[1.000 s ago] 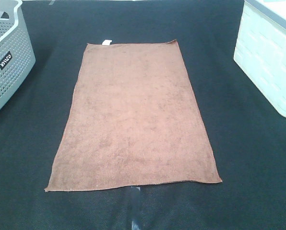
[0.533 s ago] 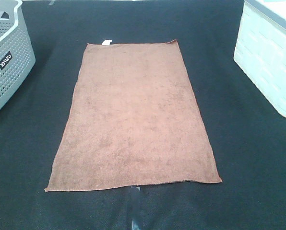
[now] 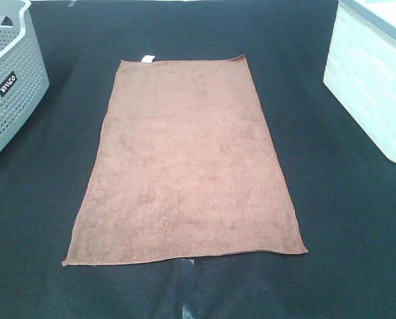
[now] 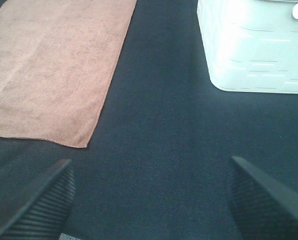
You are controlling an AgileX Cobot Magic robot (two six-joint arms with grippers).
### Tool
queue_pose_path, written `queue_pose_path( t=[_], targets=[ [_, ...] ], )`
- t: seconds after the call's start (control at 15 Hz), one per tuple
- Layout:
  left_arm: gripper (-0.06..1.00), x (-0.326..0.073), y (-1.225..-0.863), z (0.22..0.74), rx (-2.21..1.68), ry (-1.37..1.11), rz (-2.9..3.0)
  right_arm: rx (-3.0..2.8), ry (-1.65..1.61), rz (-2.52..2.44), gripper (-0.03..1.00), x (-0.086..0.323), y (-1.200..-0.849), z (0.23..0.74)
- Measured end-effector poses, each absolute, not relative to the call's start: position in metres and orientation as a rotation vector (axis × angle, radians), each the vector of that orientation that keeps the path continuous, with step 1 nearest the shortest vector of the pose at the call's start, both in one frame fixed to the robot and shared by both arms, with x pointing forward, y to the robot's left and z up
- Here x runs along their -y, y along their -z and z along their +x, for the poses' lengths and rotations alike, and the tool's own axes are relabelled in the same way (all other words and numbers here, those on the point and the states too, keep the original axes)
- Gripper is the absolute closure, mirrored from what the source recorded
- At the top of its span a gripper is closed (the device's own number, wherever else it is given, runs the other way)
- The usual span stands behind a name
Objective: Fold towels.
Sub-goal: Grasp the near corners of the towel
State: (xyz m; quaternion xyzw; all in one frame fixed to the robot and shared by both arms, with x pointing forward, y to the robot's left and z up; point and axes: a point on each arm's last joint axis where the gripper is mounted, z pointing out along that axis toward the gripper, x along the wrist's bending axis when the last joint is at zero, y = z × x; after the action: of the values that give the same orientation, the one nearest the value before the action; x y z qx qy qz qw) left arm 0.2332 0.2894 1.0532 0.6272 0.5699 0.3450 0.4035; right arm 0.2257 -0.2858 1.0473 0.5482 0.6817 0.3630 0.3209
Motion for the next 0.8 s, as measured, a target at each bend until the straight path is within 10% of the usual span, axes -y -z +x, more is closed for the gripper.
queue_pose_path(
  t=[0.53,0.8],
  targets=[
    [0.22,-0.289,-1.079,0.246,-1.322,-0.963,1.41,-1.751,-1.023,1.502,0.19,0.284,-1.054,0.231],
    [0.22,-0.279,-1.074,0.305,-1.48,-0.618,1.288,-1.795,-0.949,1.736,0.2,0.284,-1.067,0.267]
  ],
)
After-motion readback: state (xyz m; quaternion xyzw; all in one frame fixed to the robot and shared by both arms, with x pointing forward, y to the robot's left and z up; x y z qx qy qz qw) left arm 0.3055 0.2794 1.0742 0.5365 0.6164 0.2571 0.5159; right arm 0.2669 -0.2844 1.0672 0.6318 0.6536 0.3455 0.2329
